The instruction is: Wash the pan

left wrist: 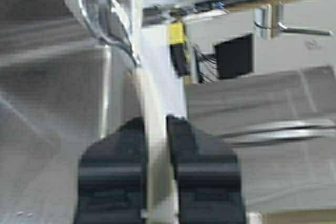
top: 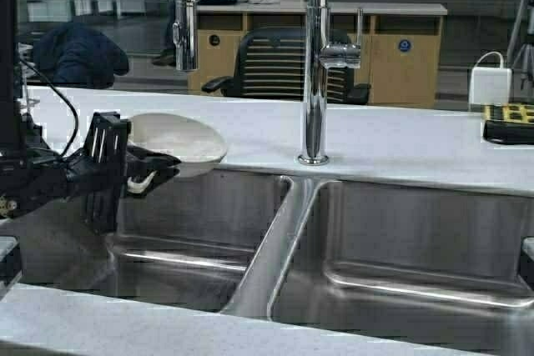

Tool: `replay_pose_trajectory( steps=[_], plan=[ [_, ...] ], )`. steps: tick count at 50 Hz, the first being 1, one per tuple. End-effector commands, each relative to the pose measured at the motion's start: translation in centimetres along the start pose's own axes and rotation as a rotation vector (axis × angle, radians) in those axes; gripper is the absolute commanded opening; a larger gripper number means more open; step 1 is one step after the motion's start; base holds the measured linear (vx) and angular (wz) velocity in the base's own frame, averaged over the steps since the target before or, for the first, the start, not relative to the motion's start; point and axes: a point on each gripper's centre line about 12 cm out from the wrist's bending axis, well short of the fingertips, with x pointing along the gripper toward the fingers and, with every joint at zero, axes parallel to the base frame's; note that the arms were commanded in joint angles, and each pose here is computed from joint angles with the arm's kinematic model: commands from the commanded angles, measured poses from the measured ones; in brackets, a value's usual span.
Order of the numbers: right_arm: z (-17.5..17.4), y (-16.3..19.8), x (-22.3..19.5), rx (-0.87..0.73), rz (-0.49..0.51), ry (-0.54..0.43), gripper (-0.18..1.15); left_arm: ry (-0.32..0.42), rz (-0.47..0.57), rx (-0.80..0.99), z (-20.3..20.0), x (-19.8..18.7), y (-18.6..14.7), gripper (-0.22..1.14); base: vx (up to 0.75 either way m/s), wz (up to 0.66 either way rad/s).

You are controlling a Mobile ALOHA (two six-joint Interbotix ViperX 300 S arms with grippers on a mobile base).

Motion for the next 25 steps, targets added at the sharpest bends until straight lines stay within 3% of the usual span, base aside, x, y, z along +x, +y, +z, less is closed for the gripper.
replay_pose_trajectory(
  steps=[1, 9, 13, 20, 25],
  plan=[
    [0.9, 0.2, -2.2, 0.004, 0.008, -0.036, 0.06, -0.03, 0.102, -0.012, 0.4, -1.0, -0.8, 0.02, 0.0, 0.0],
    [-0.3, 0.2, -4.1, 0.012, 0.004, 0.018, 0.06, 0.004, 0.135, -0.131, -0.4, -1.7, -0.9, 0.02, 0.0, 0.0],
    [-1.0, 0.6, -5.3, 0.008, 0.01, 0.071, 0.06, 0.032, 0.091, -0.208, -0.8, -1.4, -0.9, 0.02, 0.0, 0.0],
    [-1.4, 0.8, -7.7, -0.009, 0.012, 0.138, 0.06, 0.034, -0.073, -0.324, -0.9, -0.9, -0.6, 0.02, 0.0, 0.0],
    [-1.2, 0.8, -9.4, -0.026, 0.014, 0.138, 0.06, 0.031, -0.065, -0.296, -1.1, -0.8, 0.6, 0.02, 0.0, 0.0]
  ],
)
